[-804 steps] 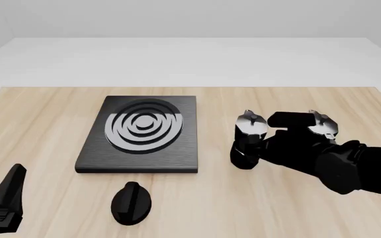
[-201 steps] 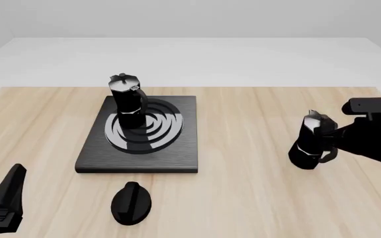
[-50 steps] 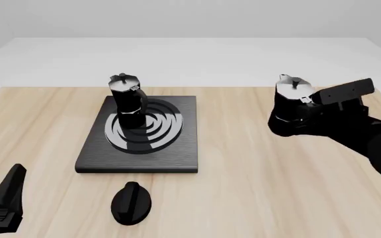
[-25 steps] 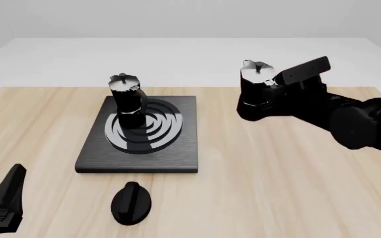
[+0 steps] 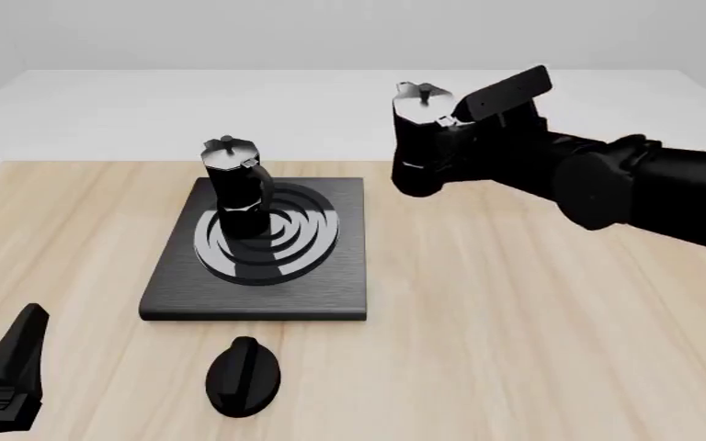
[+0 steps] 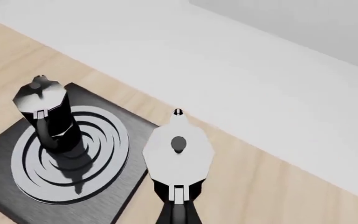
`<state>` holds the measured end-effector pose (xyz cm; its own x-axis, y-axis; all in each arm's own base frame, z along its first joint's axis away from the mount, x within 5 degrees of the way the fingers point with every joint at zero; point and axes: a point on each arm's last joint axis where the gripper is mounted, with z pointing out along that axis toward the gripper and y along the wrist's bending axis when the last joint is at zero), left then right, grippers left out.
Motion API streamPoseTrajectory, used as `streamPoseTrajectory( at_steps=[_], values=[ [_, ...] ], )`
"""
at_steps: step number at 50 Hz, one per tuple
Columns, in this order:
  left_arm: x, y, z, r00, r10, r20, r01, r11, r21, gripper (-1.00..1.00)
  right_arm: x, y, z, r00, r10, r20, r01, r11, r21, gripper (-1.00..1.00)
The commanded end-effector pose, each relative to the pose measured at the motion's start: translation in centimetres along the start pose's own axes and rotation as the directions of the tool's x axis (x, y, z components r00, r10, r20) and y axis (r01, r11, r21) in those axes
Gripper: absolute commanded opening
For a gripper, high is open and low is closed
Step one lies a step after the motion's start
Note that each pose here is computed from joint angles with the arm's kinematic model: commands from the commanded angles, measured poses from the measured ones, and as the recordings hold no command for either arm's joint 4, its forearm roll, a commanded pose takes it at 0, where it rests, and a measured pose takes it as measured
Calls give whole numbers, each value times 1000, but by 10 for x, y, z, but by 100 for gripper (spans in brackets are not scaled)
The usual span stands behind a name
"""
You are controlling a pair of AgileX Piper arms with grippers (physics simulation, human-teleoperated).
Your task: Put both moka pots on the stove.
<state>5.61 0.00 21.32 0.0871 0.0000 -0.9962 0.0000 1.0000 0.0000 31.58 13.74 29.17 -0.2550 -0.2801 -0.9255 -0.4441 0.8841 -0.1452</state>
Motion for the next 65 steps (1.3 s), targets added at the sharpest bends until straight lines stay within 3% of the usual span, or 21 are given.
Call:
streamPoseTrajectory(
  at_steps=[1,29,65],
  values=[
    [0,0,0,1000,0,0,0,1000,0,100,-31,13,5,997,-9,75,11,999,-35,-100],
    [0,0,0,1000,0,0,0,1000,0,100,-50,37,30,996,-18,83,26,995,-95,-100],
    [0,0,0,1000,0,0,0,1000,0,100,-52,54,54,996,-7,88,19,991,-129,-100]
  ],
)
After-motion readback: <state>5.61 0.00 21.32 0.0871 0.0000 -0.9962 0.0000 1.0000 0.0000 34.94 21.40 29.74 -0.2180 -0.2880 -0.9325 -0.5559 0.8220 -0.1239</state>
